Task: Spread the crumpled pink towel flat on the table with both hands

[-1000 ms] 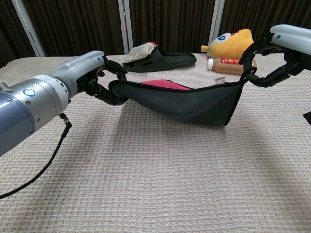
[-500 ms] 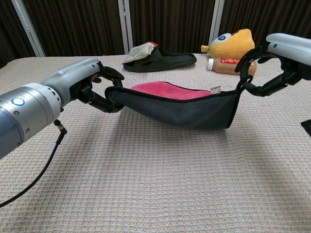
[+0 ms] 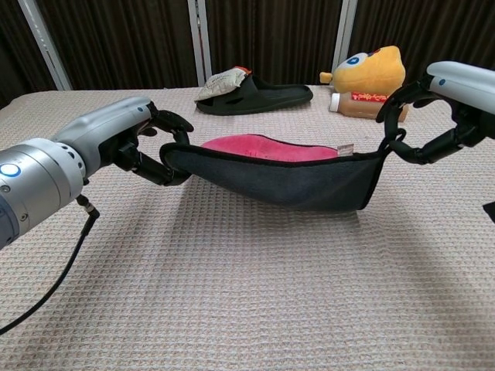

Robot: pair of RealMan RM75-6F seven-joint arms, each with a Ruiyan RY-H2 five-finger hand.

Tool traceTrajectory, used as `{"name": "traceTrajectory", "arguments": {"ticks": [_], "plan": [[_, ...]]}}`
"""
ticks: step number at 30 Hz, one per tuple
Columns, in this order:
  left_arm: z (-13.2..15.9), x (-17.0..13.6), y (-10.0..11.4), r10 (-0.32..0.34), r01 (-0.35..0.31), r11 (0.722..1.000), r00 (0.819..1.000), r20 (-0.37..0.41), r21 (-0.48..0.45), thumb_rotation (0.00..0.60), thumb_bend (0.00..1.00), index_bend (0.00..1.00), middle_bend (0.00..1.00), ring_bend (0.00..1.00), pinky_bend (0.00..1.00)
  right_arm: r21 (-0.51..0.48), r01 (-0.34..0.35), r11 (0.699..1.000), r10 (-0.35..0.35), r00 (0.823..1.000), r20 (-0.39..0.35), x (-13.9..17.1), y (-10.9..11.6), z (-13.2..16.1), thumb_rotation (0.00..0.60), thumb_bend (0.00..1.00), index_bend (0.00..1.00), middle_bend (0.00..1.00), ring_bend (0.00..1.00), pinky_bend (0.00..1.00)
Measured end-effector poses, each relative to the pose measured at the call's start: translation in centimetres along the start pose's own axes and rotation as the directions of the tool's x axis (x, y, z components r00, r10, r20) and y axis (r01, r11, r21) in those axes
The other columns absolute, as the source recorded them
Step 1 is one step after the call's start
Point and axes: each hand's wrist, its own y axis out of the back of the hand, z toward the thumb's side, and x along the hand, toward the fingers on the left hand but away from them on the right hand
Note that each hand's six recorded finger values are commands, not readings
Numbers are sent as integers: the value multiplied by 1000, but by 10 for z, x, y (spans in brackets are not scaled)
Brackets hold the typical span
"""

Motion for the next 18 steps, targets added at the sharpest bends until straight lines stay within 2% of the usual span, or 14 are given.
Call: {"name": "traceTrajectory", "arguments": {"ticks": [9,18], "plan": [[0,-6,-1,-8,8,1000,1000,6,-1,600,561,721,140,0,14,0,-3,1000,3,1000,-5,7,-2,3,600,604,711,298,165,145],[-8,-14,-6,-25,25,1000,1000,-9,-1,600,561,723,141,0,14,-3,-26,1000,26,1000,0,19,-14,1,600,604,711,298,165,145]]}}
